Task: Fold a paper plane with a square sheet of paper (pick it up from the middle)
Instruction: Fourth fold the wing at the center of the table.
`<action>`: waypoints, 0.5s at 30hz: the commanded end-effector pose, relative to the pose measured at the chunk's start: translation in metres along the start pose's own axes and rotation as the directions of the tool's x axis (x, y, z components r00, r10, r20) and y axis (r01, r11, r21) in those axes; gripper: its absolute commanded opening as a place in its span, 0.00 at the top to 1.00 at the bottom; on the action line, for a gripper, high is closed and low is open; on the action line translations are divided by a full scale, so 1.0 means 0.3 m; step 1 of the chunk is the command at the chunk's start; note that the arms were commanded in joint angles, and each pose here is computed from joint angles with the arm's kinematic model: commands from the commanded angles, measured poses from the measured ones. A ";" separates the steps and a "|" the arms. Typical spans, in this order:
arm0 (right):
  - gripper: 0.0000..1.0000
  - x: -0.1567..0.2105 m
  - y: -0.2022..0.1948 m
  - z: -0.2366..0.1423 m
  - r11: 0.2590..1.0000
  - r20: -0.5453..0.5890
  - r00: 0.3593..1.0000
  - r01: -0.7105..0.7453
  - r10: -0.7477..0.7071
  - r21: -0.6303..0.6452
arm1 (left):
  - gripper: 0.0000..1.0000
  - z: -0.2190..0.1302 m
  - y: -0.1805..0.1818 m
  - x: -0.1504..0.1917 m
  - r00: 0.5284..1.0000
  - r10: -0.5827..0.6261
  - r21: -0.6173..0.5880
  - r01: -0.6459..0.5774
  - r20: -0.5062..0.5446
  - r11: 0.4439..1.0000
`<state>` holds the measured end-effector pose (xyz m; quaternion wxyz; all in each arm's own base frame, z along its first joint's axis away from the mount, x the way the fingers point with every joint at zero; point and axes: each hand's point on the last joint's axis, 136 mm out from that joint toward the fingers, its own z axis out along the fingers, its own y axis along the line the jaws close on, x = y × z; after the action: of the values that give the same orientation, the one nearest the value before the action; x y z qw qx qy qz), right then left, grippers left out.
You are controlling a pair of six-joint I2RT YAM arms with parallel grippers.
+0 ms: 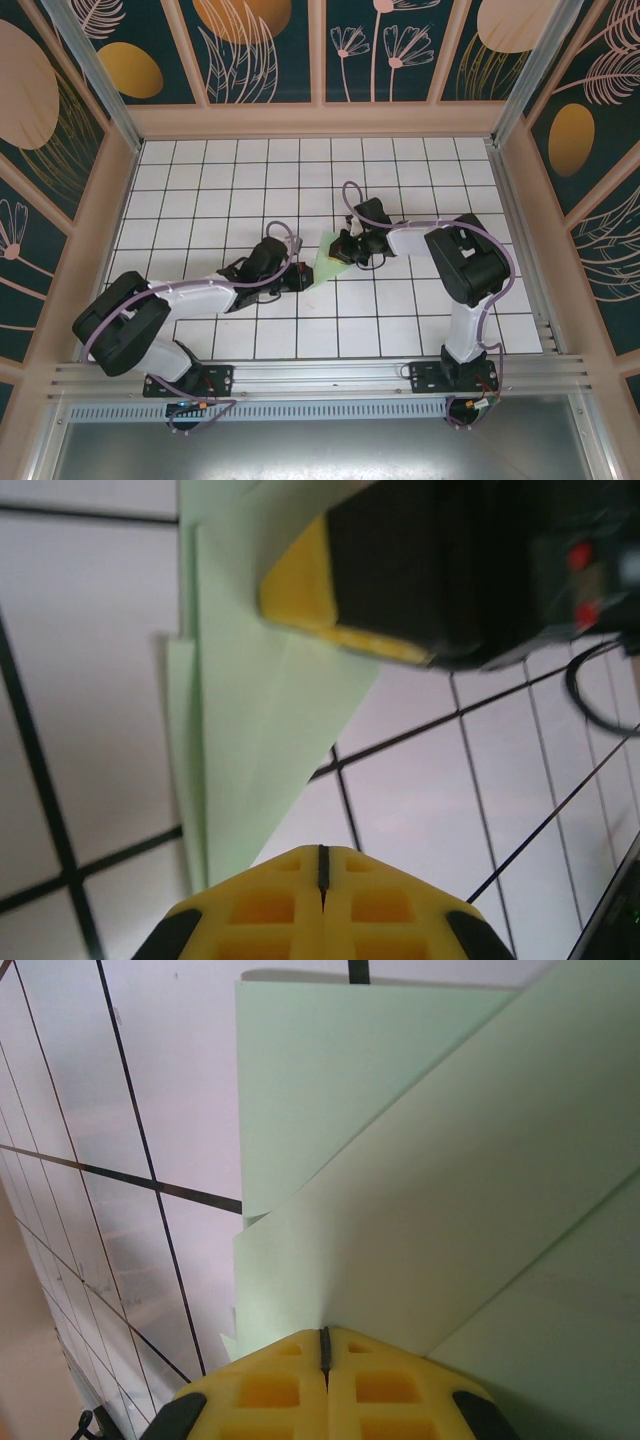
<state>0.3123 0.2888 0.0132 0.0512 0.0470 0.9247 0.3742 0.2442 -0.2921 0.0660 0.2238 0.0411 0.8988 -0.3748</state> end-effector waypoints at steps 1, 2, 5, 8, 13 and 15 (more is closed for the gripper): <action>1.00 0.070 -0.287 0.036 0.950 -0.012 0.993 -0.108 0.117 0.292 | 1.00 0.046 -0.004 -0.033 1.000 0.011 -0.015 -0.011 0.015 1.000; 1.00 0.069 -0.284 0.036 0.952 -0.012 0.993 -0.107 0.116 0.288 | 1.00 0.062 0.008 -0.024 1.000 0.005 -0.025 -0.005 -0.002 1.000; 1.00 0.065 -0.266 0.033 0.958 -0.013 0.995 -0.094 0.101 0.269 | 1.00 0.101 0.040 0.007 0.999 -0.022 -0.047 0.020 -0.043 0.999; 1.00 0.042 -0.217 0.022 0.973 0.004 0.999 -0.048 0.048 0.225 | 1.00 0.122 0.076 0.047 0.995 -0.054 -0.071 0.048 -0.082 0.996; 1.00 -0.004 -0.124 -0.001 0.987 0.023 0.998 0.048 -0.052 0.153 | 1.00 0.124 0.147 0.111 0.987 -0.096 -0.141 0.078 -0.130 0.987; 1.00 -0.025 -0.075 -0.015 0.988 0.038 0.994 0.100 -0.106 0.119 | 1.00 0.119 0.169 0.133 0.984 -0.114 -0.158 0.091 -0.140 0.983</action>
<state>0.3129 0.2896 0.0165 0.0666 0.0153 0.9248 0.3742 0.2497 -0.2969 0.0151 0.1746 0.0199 0.9251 -0.3365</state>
